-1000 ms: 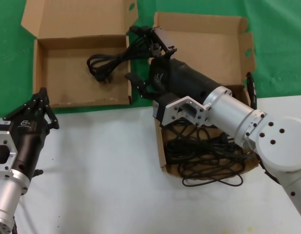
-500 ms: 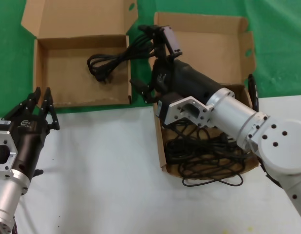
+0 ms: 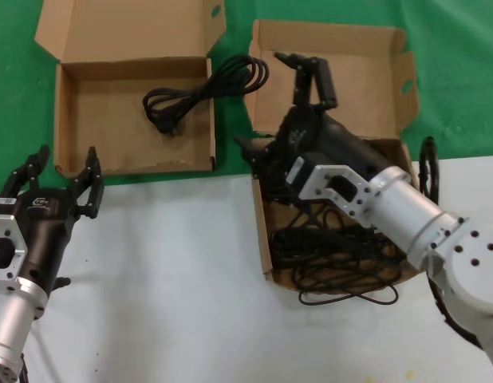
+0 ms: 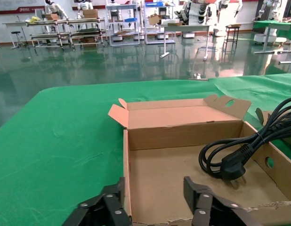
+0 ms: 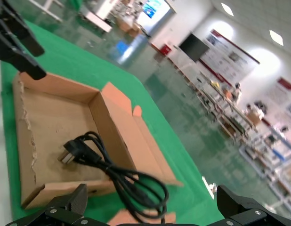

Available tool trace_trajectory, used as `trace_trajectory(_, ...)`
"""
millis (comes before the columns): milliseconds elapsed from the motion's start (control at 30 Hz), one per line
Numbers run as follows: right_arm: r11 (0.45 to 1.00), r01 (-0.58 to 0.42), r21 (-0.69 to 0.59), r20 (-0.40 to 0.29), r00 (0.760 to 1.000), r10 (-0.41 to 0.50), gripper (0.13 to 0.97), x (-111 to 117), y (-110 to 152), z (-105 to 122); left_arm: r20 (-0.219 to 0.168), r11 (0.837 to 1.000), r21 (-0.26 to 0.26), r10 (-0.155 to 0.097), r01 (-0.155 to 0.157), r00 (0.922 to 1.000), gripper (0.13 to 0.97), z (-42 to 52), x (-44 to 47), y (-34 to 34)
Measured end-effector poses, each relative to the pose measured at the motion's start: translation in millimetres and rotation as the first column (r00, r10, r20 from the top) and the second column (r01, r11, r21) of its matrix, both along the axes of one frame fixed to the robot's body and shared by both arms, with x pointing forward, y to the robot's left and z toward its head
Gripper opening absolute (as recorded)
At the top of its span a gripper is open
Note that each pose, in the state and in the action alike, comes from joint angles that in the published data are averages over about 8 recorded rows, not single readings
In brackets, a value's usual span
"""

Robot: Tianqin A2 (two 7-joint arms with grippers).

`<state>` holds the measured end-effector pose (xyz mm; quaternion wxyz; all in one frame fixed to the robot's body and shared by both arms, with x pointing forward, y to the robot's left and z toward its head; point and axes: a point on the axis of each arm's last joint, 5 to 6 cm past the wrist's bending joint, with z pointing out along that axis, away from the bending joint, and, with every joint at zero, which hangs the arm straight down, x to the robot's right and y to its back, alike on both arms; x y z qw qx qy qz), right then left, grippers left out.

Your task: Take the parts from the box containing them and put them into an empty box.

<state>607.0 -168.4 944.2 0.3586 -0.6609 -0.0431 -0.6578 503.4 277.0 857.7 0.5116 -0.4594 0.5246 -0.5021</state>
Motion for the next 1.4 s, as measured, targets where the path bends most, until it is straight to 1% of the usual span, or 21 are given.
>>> trace_trajectory(33,1.000,0.005,0.017,-0.010,1.000,-0.005,0.966,-1.1,-1.7,-1.6,0.000,1.000,0.000,0.000,0.000,1.0000,0.372,0.0,0.0,0.1)
trace_trajectory(67,0.999,0.012,0.035,-0.020,1.000,-0.011,0.966,-2.3,-3.5,-3.3,0.000,1.000,0.000,0.001,-0.001,1.0000,0.372,-0.1,0.0,0.1)
trace_trajectory(333,0.983,0.065,0.169,-0.100,0.994,-0.049,0.966,-12.3,-17.5,-16.6,-0.001,1.000,-0.001,0.003,-0.003,1.0000,0.576,-0.4,-0.2,0.6)
trace_trajectory(367,0.980,0.073,0.185,-0.110,0.993,-0.053,0.966,-13.7,-19.3,-18.3,-0.002,1.000,-0.001,0.004,-0.004,1.0000,0.576,-0.5,-0.2,0.6)
trace_trajectory(633,0.941,0.138,0.309,-0.187,0.979,-0.082,0.966,-24.9,-33.8,-31.3,-0.003,1.000,-0.001,0.006,-0.006,1.0000,0.769,-0.8,-0.4,1.1)
trace_trajectory(667,0.935,0.147,0.323,-0.197,0.977,-0.085,0.966,-26.4,-35.7,-33.0,-0.003,1.000,-0.001,0.007,-0.007,1.0000,0.769,-0.9,-0.4,1.1)
trace_trajectory(933,0.875,0.219,0.432,-0.270,0.957,-0.106,0.966,-38.8,-50.5,-45.6,-0.004,1.000,-0.002,0.009,-0.009,0.9999,0.896,-1.2,-0.5,1.6)
trace_trajectory(1067,0.838,0.257,0.481,-0.305,0.945,-0.115,0.966,-45.5,-58.1,-51.8,-0.005,1.000,-0.002,0.011,-0.011,0.9999,0.896,-1.4,-0.6,1.8)
trace_trajectory(1333,0.752,0.332,0.569,-0.370,0.920,-0.127,0.966,-59.6,-73.5,-63.5,-0.006,1.000,-0.003,0.013,-0.013,0.9999,0.959,-1.8,-0.7,2.3)
trace_trajectory(1400,0.728,0.351,0.589,-0.386,0.914,-0.129,0.966,-63.4,-77.4,-66.3,-0.006,1.000,-0.003,0.014,-0.014,0.9999,0.960,-1.9,-0.8,2.4)
